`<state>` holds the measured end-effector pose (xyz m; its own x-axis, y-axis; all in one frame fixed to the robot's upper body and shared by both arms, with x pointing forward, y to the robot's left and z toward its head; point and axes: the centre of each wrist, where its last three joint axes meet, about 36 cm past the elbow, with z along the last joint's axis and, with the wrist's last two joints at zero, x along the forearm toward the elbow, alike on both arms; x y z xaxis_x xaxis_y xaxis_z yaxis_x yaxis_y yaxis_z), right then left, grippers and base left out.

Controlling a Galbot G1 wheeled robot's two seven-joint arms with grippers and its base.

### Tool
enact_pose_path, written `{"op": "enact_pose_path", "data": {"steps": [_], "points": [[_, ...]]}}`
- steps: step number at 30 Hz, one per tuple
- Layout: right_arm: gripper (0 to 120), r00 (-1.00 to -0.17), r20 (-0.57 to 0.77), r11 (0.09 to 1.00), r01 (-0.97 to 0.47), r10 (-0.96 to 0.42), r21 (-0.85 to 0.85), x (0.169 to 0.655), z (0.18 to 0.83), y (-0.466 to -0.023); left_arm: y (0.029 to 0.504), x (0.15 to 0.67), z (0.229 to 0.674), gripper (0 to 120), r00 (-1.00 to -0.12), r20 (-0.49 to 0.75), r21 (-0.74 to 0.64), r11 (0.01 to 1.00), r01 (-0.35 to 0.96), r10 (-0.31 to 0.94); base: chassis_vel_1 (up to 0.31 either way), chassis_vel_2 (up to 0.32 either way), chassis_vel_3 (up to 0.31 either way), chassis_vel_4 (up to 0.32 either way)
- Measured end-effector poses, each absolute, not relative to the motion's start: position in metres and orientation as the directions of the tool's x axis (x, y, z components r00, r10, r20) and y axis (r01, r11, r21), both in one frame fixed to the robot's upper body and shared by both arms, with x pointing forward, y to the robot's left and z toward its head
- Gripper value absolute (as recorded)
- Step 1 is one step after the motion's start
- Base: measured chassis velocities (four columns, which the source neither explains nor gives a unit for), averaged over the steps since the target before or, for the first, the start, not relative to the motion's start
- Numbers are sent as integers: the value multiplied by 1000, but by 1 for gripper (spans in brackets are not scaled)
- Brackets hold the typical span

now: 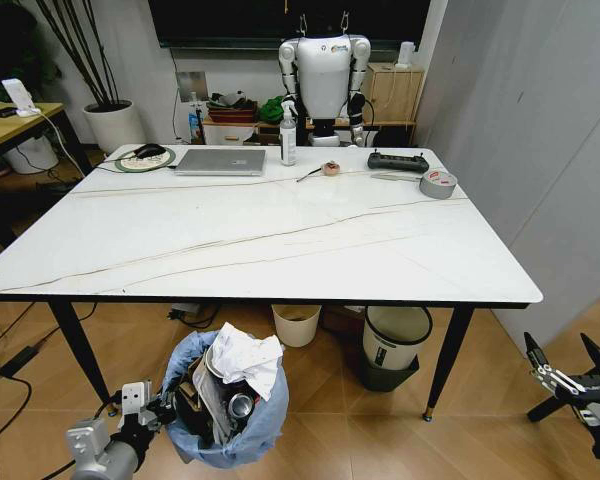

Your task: Pick up the trash bin and place the trash from the table into it.

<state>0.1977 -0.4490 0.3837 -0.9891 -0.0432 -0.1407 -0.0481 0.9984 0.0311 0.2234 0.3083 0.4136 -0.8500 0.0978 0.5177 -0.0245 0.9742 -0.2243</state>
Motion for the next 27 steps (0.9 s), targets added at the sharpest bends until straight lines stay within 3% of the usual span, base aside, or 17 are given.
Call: {"op": "enact_pose_path", "data": {"steps": [27], "points": [[100,-989,-141,998,-48,-43,31,198,384,-449,321,219,391,0,-854,513,-218,975,-36,83,0,0,0,0]]}}
